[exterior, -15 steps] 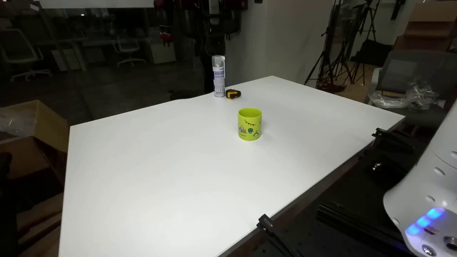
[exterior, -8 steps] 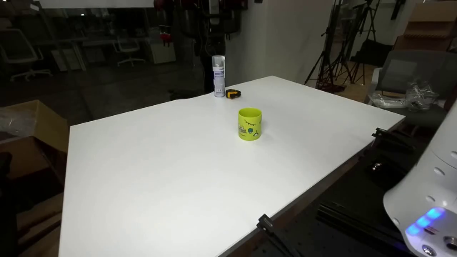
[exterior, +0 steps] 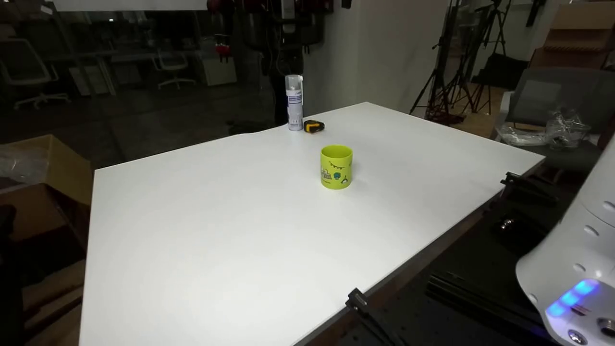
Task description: Move the yellow mug to the right
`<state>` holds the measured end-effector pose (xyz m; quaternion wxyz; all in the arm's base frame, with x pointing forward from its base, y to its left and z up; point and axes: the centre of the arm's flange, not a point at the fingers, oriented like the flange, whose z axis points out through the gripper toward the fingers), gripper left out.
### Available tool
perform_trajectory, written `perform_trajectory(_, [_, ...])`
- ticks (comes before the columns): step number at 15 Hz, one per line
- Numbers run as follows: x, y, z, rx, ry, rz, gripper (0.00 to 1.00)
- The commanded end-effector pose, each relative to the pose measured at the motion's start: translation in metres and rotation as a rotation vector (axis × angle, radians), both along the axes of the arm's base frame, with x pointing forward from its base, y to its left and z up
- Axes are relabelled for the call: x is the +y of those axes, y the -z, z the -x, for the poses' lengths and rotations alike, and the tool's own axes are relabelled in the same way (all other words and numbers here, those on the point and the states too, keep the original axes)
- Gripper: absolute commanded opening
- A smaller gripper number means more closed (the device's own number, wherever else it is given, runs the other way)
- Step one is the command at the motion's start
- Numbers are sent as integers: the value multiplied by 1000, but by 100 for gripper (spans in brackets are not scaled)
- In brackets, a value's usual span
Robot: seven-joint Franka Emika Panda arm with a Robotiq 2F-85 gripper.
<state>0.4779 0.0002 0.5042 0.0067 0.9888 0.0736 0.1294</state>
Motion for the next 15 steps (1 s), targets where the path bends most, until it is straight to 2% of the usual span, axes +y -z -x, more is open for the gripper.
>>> perform_trajectory(1, [-18,45,-23,77,151,58,100])
perform_trajectory(5, [-43,109,-30,265,238,54,100])
perform_trajectory(6, [-47,121,-30,285,253,72,100])
perform_trajectory(7, [-44,110,-17,244,197,48,100])
perform_trajectory(10, [-49,133,-21,287,218,58,100])
perform_trajectory(13, [-46,135,-26,268,230,65,100])
perform_trajectory(15, [-47,151,-39,266,241,48,100])
